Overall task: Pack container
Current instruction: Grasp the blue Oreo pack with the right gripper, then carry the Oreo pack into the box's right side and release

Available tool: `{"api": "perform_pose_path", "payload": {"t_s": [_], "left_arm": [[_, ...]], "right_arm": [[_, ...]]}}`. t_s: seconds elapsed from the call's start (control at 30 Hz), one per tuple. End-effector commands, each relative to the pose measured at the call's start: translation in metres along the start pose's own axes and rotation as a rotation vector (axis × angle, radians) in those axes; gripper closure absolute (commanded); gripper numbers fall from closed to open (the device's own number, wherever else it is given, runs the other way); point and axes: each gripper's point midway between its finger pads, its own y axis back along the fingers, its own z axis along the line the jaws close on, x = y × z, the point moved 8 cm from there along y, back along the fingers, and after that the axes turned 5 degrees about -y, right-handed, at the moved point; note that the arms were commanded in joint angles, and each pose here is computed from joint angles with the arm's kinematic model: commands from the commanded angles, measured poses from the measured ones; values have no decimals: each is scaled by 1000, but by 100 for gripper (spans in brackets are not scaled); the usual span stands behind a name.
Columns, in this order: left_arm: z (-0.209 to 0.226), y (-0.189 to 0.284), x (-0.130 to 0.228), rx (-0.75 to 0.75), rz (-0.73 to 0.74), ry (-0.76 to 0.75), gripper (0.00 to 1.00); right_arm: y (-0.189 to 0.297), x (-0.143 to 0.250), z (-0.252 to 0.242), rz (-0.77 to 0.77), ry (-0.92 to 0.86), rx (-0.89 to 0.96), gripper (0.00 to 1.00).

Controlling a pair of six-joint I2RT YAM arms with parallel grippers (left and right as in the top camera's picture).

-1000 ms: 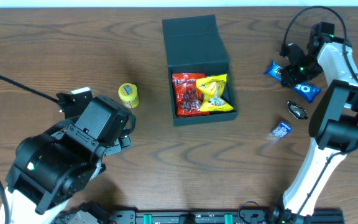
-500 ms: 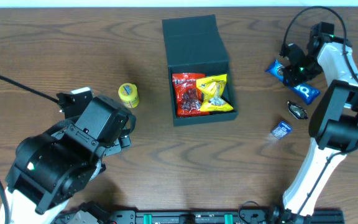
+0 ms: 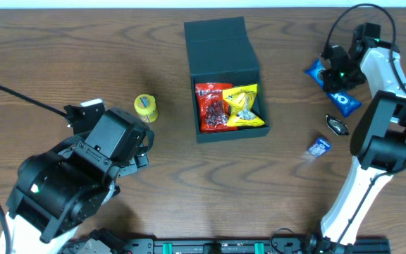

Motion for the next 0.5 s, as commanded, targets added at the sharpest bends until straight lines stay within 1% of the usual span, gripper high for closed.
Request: {"api": "perform_pose_path", "payload": {"t_s": [0.0, 0.07, 0.2, 0.3, 0.37, 0.47], "left_arm": [[2, 0, 0, -11, -10, -2, 5], [2, 0, 0, -12, -9, -2, 5], [2, 0, 0, -11, -9, -2, 5], [3, 0, 1, -15, -5, -5, 5], [3, 0, 1, -14, 1, -6, 5], [3, 0, 2, -11, 9, -8, 5]], "right_arm": [[61, -22, 11, -189, -67, -91, 99], [95, -25, 22, -270, -86, -143, 99], [166, -22, 46, -390, -92, -133, 99], [220, -14, 75, -485, -151, -151, 99], [247, -4, 98, -509, -234, -194, 99], [266, 6, 125, -497, -336, -260, 99]]}}
